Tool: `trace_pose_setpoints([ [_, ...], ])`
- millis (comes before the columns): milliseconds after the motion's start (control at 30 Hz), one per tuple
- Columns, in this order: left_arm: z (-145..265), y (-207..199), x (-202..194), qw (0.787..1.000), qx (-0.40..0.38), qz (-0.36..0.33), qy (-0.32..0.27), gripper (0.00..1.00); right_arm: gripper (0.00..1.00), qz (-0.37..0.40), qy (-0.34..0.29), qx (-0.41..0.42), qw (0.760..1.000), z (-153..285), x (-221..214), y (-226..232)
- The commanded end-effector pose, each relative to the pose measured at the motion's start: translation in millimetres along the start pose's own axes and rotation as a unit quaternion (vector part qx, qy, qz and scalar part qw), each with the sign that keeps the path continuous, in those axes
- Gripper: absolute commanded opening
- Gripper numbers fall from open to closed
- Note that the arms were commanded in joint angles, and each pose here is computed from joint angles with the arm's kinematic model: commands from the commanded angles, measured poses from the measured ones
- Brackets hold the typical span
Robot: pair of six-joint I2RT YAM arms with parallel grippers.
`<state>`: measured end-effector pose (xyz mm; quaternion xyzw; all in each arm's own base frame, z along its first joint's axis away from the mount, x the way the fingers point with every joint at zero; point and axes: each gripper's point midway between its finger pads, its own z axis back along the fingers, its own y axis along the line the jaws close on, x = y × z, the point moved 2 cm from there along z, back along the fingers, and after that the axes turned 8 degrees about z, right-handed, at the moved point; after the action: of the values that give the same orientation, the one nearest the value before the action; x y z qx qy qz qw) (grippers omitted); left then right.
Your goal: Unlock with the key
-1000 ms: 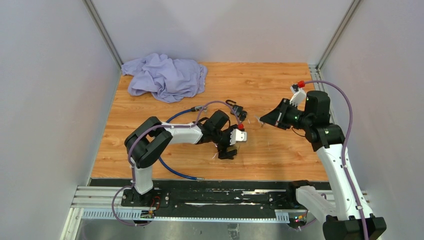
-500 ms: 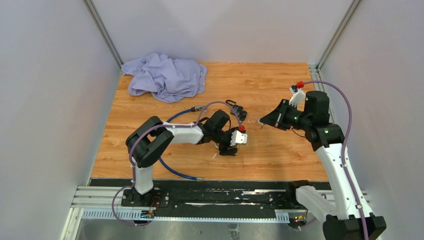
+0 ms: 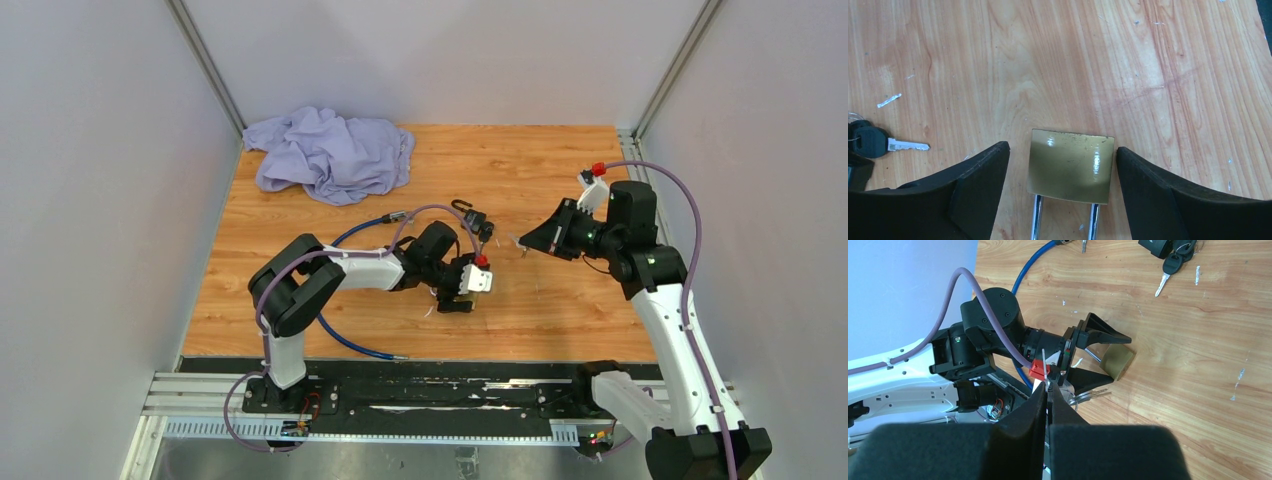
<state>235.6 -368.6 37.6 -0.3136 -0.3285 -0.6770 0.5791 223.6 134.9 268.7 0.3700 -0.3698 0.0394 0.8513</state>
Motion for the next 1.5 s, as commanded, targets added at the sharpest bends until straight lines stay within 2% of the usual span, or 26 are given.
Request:
trace_pose_setpoints([
  [0, -1, -35, -61, 0.992, -0.062, 0.024, 0.108, 0.82, 0.01, -0.004, -0.006, 0.005, 1.000, 5, 5, 3],
  [133, -2, -39, -69, 0.986, -0.091, 0.032, 0.133, 0.82, 0.01, -0.006, -0.002, 0.008, 1.000, 7, 2, 5],
  [400, 8, -41, -91, 0.979, -0.093, 0.049, 0.175, 0.85, 0.01, -0.013, 0.004, 0.009, 1.000, 4, -3, 2],
  [567, 18, -34, -95, 0.981, -0.072, 0.078, 0.162, 0.87, 0.01, -0.014, 0.005, 0.009, 1.000, 4, -4, 2],
  [633, 22, -34, -92, 0.979, -0.071, 0.089, 0.166, 0.91, 0.01, -0.014, 0.003, 0.005, 1.000, 4, -4, 1],
  [700, 27, -33, -84, 0.982, -0.059, 0.094, 0.156, 0.99, 0.01, -0.011, 0.000, 0.004, 1.000, 6, -3, 2],
  [867, 36, -33, -57, 0.988, -0.031, 0.108, 0.103, 0.98, 0.01, -0.001, -0.006, -0.010, 1.000, 10, -4, -1],
  [1067, 23, -21, -61, 0.985, -0.020, 0.127, 0.112, 0.98, 0.01, 0.007, -0.015, -0.026, 1.000, 16, -5, -3],
  [1233, 9, -10, -55, 0.985, -0.021, 0.141, 0.097, 0.98, 0.01, 0.008, -0.014, -0.025, 1.000, 17, -6, -2],
  [1467, 6, -14, -58, 0.985, -0.032, 0.139, 0.094, 1.00, 0.01, 0.008, -0.013, -0.024, 1.000, 16, -3, -1],
])
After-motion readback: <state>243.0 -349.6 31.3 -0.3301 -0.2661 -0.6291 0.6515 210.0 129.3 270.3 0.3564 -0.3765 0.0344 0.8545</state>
